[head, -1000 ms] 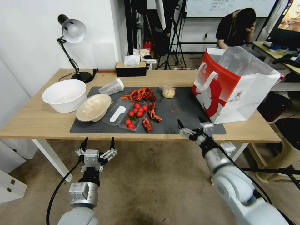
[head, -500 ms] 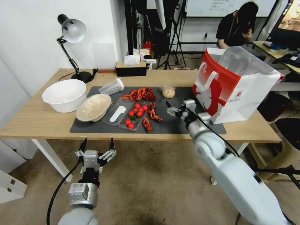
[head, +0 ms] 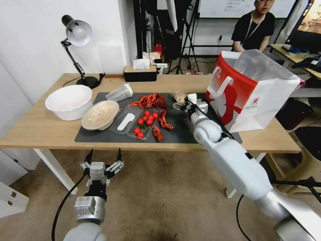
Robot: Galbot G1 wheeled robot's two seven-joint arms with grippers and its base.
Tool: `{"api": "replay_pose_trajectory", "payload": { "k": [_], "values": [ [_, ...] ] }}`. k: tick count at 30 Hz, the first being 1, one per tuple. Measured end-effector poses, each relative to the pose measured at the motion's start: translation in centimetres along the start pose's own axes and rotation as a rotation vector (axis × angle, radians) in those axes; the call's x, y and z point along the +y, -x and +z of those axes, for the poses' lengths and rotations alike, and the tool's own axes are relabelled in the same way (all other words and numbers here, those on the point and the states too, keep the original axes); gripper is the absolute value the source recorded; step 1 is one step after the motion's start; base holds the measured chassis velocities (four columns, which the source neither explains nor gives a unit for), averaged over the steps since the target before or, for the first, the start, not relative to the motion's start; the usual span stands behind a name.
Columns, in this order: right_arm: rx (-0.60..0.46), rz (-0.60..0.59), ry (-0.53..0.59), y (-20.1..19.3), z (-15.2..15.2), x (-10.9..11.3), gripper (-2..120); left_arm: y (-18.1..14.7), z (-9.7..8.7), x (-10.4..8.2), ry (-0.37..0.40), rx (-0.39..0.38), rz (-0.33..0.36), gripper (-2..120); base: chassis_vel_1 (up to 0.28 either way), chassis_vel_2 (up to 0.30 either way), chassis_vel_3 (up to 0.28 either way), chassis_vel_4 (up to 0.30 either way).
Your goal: Pick up the trash from the table and place it into the takeout bag.
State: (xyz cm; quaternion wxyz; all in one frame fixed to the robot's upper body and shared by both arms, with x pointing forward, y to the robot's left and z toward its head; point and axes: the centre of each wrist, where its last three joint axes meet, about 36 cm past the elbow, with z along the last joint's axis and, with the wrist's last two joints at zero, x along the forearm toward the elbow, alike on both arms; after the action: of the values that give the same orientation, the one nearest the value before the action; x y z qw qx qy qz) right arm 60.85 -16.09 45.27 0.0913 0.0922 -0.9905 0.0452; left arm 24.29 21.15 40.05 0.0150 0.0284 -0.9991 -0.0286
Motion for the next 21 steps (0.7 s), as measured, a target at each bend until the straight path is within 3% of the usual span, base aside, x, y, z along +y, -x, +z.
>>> {"api": "replay_pose_trajectory", "payload": {
  "k": [16,21],
  "values": [
    [0.162,-0.037,0.017,4.5,0.0,-1.4,100,-0.1,-0.1,0.1,0.001,-0.013,-0.002,100,0.0,0.0,0.0,0.0],
    [0.187,-0.051,0.028,4.8,0.2,-1.2,84,0.0,-0.1,0.2,0.002,-0.014,-0.005,100,0.0,0.0,0.0,0.0]
  ]
}}
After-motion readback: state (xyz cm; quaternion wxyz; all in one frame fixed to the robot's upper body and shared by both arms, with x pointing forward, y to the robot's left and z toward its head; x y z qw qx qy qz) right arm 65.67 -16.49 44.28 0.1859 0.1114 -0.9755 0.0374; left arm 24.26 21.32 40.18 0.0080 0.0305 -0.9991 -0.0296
